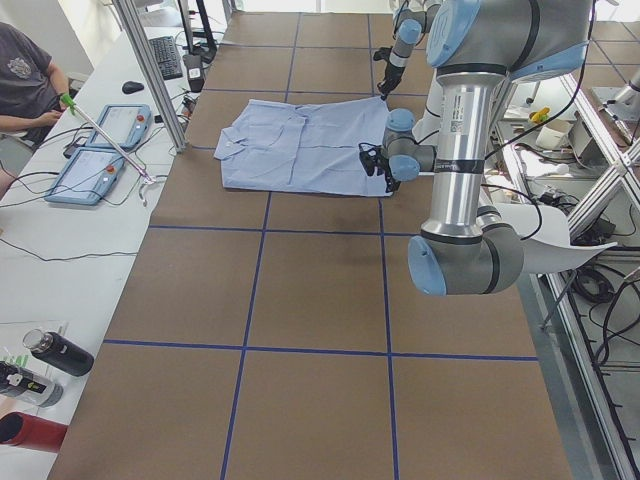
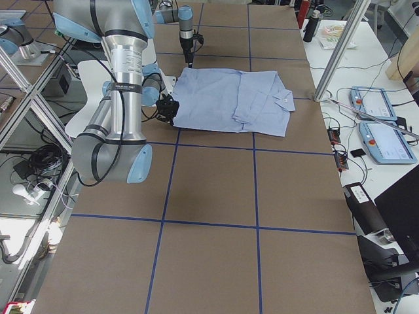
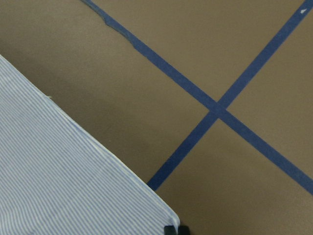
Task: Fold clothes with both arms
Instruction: 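Move the left gripper down to the hem corner nearest it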
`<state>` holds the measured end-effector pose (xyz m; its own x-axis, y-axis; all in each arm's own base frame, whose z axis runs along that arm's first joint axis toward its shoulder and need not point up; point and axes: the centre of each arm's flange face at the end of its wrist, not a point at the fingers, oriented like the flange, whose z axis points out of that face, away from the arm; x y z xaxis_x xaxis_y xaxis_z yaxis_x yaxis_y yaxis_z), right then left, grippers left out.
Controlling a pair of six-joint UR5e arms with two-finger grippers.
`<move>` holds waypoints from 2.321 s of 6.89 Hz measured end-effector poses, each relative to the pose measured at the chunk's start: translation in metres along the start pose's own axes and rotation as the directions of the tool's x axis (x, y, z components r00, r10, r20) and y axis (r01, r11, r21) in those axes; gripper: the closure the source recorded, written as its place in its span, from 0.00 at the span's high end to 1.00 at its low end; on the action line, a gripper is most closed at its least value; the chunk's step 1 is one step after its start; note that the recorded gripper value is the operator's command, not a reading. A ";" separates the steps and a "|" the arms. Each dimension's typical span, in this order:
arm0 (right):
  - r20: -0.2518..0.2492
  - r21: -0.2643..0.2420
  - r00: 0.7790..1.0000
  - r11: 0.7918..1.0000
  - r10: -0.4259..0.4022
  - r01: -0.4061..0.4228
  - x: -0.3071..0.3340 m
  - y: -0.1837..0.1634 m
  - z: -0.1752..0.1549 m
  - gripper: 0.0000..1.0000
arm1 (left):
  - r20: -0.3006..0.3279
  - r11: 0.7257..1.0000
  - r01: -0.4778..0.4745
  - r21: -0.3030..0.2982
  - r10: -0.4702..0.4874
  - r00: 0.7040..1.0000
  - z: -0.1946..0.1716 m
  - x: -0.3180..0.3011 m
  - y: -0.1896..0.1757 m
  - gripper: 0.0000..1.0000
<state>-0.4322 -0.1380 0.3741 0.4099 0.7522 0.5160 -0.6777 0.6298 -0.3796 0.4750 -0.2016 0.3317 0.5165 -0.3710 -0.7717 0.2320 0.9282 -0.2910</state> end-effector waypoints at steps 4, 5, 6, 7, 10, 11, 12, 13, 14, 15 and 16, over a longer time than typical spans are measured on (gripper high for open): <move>-0.002 0.003 1.000 1.000 -0.001 0.001 0.001 -0.001 0.001 0.00 | 0.025 0.999 0.031 -0.011 -0.031 0.999 0.015 -0.007 0.013 0.65; -0.004 0.004 1.000 1.000 -0.003 0.003 0.001 -0.001 0.002 0.00 | 0.029 0.999 0.034 -0.007 -0.034 0.999 0.017 -0.008 0.013 0.64; -0.005 0.005 1.000 1.000 -0.004 0.004 0.002 -0.001 0.002 0.00 | 0.033 0.999 0.035 -0.005 -0.035 0.999 0.019 -0.009 0.013 0.60; -0.005 0.006 1.000 1.000 -0.006 0.006 0.002 -0.002 0.002 0.00 | 0.036 0.999 0.035 -0.005 -0.034 0.999 0.021 -0.009 0.013 0.59; -0.006 0.007 1.000 1.000 -0.009 0.009 0.002 -0.002 0.003 0.00 | 0.043 0.999 0.033 -0.008 -0.032 0.999 0.026 -0.010 0.016 0.40; -0.007 0.008 1.000 1.000 -0.010 0.010 0.003 -0.002 0.003 0.00 | 0.044 0.999 0.033 -0.009 -0.033 0.998 0.027 -0.010 0.018 0.25; -0.008 0.009 1.000 1.000 -0.010 0.010 0.003 -0.002 0.003 0.00 | 0.044 0.999 0.041 -0.008 -0.041 0.998 0.028 -0.010 0.019 0.01; -0.010 0.012 1.000 1.000 -0.011 0.011 0.003 -0.003 0.004 0.00 | 0.045 0.998 0.057 -0.007 -0.057 0.997 0.028 -0.010 0.020 0.00; -0.012 0.014 1.000 1.000 -0.013 0.013 0.004 -0.003 0.004 0.00 | 0.045 0.997 0.072 -0.008 -0.072 0.996 0.029 -0.010 0.022 0.00; -0.014 0.015 1.000 1.000 -0.014 0.015 0.004 -0.002 0.004 0.00 | 0.042 0.997 0.078 -0.013 -0.077 0.996 0.027 -0.009 0.024 0.00; -0.014 0.016 1.000 1.000 -0.015 0.015 0.004 -0.003 0.004 0.00 | 0.032 0.997 0.076 -0.022 -0.075 0.997 0.021 -0.006 0.025 0.00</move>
<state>-0.4314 -0.1376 0.3802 0.4283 0.7456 0.5105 -0.6813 0.6376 -0.3596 0.4950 -0.1764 0.3409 0.5236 -0.4403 -0.7294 0.2522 0.8979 -0.3609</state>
